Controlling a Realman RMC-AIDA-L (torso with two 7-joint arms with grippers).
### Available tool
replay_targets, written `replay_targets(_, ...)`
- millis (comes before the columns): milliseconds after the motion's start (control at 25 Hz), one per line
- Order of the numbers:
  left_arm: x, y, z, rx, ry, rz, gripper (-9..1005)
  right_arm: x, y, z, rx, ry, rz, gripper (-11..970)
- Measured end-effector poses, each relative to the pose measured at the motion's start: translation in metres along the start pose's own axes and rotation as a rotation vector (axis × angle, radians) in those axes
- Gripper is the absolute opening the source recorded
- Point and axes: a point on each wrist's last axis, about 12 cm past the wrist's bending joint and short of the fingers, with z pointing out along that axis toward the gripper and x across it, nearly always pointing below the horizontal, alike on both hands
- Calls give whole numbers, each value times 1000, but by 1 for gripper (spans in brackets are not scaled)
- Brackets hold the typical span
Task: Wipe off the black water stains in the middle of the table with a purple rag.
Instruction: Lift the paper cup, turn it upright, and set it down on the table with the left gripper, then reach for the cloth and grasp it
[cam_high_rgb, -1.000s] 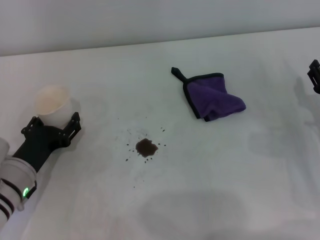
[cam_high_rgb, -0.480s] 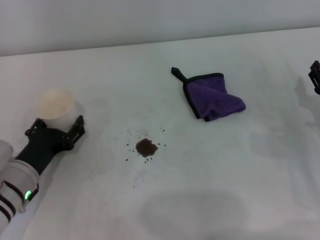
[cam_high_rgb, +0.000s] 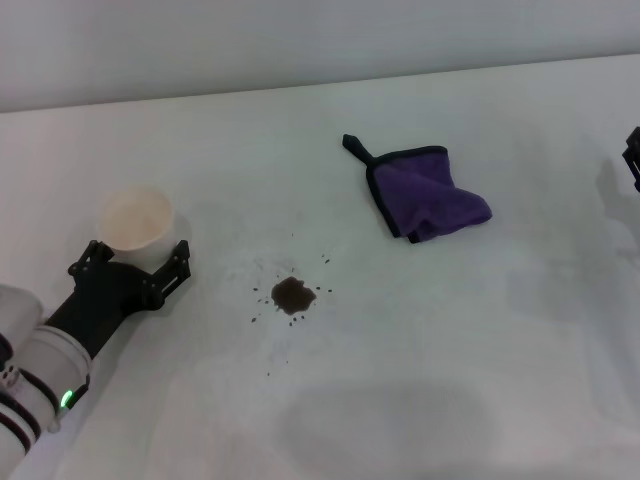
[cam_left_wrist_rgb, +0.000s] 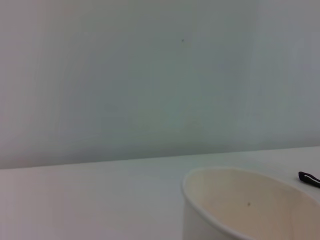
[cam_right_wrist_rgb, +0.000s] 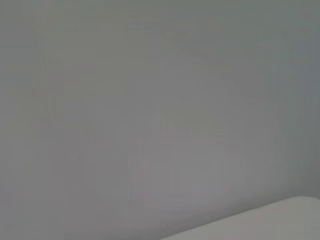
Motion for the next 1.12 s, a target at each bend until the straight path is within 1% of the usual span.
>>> replay_targets(160,4,-3,-4,-3,3,-23,878,0,-2,-1,3,0,-1,712)
replay_targets(440,10,-3,-14,-14,-9,-42,877,0,-2,-1,3,-2,-1,712)
replay_targets(720,21,-1,-39,-47,-53,-76,881,-1,-1,0,0,-4,1,712)
replay_targets(840,25,-1,-53,-69,-91,-103,880,-2,1,2,-7,-7,35,712)
replay_targets(960,29,-2,-63,-81,-109,-118,879,-7,0,6,-44,-11,63,711)
replay_targets(1000,30,-3,-66,-85,-113,-123,879,-10,0,8,-72,-10,70,711)
replay_targets(1040,31,-3,-69,-90,-119,-128,879,-16,0,13,-137,3,99,711)
replay_targets(1080,32,-4,-72,-98,-126,-135,878,-16,0,13,-137,3,99,711)
replay_targets(1120,33,-4,-77,-109,-144,-146,878,-20,-1,17,-173,16,116,711)
